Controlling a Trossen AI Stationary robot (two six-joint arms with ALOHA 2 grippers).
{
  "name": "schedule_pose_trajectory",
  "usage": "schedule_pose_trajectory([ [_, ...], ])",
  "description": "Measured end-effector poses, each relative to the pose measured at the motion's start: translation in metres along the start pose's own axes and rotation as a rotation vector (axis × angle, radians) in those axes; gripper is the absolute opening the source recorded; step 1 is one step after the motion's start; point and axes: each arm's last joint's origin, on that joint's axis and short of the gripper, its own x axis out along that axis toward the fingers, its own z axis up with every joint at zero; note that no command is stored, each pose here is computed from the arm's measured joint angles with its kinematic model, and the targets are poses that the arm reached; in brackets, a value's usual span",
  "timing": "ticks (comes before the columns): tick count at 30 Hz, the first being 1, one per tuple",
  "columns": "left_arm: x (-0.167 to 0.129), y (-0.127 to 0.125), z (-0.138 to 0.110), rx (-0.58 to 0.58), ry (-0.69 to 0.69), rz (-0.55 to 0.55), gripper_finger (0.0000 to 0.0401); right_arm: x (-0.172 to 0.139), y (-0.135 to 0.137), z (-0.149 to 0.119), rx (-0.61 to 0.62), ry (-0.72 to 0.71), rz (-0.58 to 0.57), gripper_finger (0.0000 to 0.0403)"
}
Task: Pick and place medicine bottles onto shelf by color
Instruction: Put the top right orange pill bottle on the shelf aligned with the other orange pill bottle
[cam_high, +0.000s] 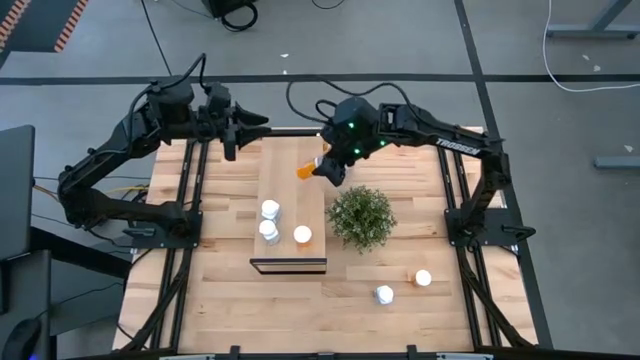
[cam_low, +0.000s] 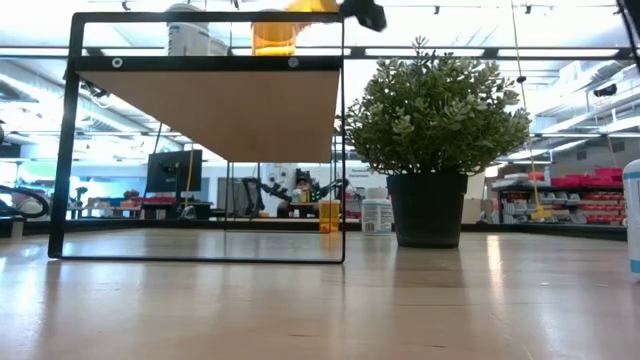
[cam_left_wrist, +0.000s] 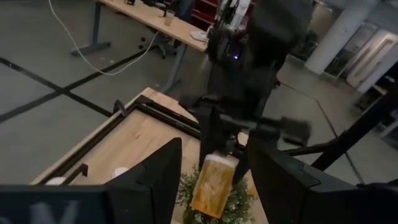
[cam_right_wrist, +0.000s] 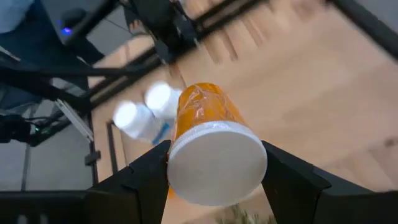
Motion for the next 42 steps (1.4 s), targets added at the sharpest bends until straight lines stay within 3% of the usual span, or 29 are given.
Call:
schedule_pose_trajectory([
  [6, -0.002, 0.000, 0.000, 0.080, -0.004, 0.002, 0.0189, 0.002, 0.013, 0.026, -0.082, 0.011, -0.039, 0.0229],
  [13, -0.008, 0.000, 0.000, 0.091, 0.000, 0.008, 0.0192, 0.025, -0.002, 0.002, 0.002, 0.239, -0.124, 0.0229],
  [24, -0.006, -0.001, -0.015, 0.071, 0.141, 0.019, 0.0185, 0.041, 0.017, -0.007, -0.116, 0.240, -0.158, 0.0230],
  [29, 0.010, -0.006, -0.029, 0.125, 0.277, -0.045, 0.0186, 0.043, 0.023, -0.004, -0.152, 0.167, -0.177, 0.0230],
  [36, 0.039, -0.016, -0.048, 0.167, 0.428, -0.111, 0.0201, 0.054, 0.015, -0.012, -0.150, 0.225, -0.205, 0.0230],
  [42, 0.059, -0.025, -0.053, 0.190, 0.417, -0.157, 0.0192, 0.072, 0.009, -0.023, -0.144, 0.280, -0.205, 0.0230],
])
